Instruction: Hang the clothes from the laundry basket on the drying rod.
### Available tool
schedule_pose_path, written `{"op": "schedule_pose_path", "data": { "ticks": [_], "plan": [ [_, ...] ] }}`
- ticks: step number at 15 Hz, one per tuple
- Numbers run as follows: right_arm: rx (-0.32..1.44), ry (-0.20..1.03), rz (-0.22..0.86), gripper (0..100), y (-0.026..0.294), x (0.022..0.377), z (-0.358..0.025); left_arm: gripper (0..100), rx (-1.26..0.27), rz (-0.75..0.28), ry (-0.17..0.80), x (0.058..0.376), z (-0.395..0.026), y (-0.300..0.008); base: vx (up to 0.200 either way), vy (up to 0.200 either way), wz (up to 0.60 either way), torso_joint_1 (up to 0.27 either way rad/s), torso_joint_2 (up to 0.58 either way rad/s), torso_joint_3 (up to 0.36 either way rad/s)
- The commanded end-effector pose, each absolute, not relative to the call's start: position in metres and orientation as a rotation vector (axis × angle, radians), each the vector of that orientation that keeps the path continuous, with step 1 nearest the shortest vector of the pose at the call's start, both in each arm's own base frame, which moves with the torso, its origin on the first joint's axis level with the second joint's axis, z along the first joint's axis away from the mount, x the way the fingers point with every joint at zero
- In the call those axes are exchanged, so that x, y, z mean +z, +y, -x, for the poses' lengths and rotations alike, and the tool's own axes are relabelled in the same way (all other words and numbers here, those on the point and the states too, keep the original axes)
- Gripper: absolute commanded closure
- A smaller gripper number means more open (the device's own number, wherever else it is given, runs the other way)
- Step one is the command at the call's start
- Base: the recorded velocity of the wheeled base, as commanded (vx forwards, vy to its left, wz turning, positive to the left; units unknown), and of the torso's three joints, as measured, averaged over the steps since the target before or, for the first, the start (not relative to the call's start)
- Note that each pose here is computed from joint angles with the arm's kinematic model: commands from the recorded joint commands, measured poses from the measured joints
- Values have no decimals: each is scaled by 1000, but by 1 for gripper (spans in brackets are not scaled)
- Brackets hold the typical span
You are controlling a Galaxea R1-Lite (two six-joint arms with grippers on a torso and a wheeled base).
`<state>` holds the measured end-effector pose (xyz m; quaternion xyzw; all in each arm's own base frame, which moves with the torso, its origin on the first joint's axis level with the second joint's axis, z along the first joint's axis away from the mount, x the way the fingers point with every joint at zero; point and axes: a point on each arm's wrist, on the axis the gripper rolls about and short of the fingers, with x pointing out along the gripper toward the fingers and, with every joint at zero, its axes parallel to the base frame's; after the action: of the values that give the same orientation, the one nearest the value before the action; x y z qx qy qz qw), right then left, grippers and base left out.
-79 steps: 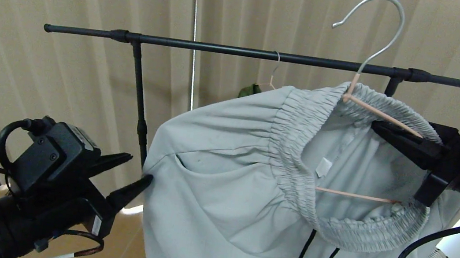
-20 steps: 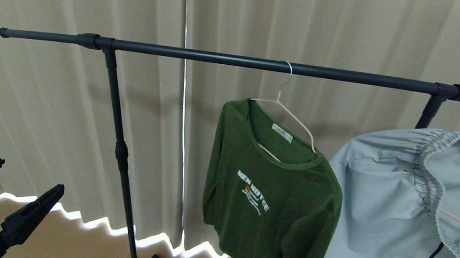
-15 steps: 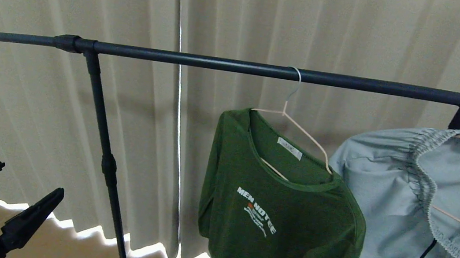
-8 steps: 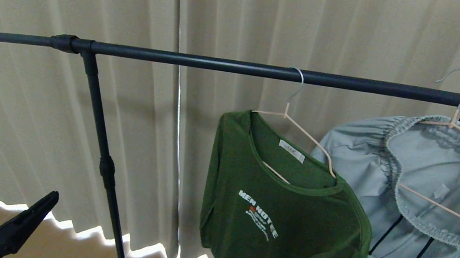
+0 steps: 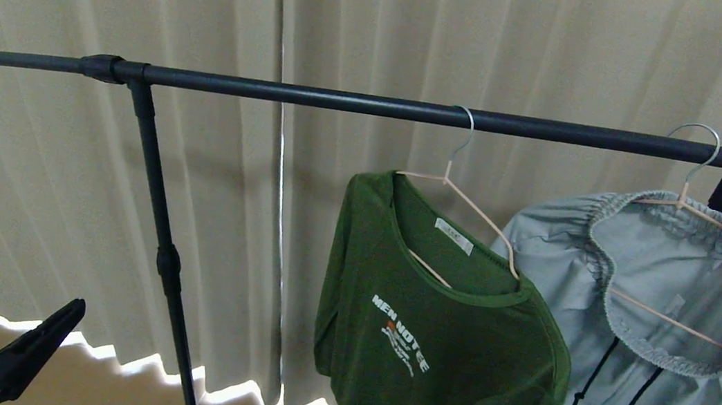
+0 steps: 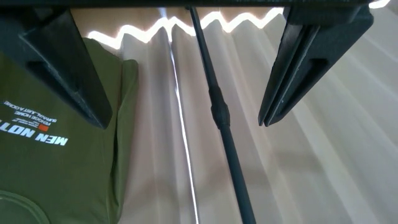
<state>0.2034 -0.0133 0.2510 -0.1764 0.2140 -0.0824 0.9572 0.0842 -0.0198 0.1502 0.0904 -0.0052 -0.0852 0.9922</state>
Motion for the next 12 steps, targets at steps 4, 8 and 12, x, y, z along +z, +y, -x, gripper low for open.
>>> {"op": "schedule_pose_path", "data": {
  "ticks": [4, 8, 12],
  "plan": [
    [-146, 442, 363, 100, -9, 249, -200, 0, -168, -180, -20, 151, -83, -19, 0, 0, 0, 0, 0, 0],
    [-136, 443, 357, 0, -9, 244, -193, 0, -165, -178, -30, 152, -81, -19, 0, 0, 0, 0, 0, 0],
    [-42, 327, 280, 0, -3, 236, -169, 0, -152, -157, -74, 148, -66, -15, 0, 0, 0, 0, 0, 0]
  ]
}}
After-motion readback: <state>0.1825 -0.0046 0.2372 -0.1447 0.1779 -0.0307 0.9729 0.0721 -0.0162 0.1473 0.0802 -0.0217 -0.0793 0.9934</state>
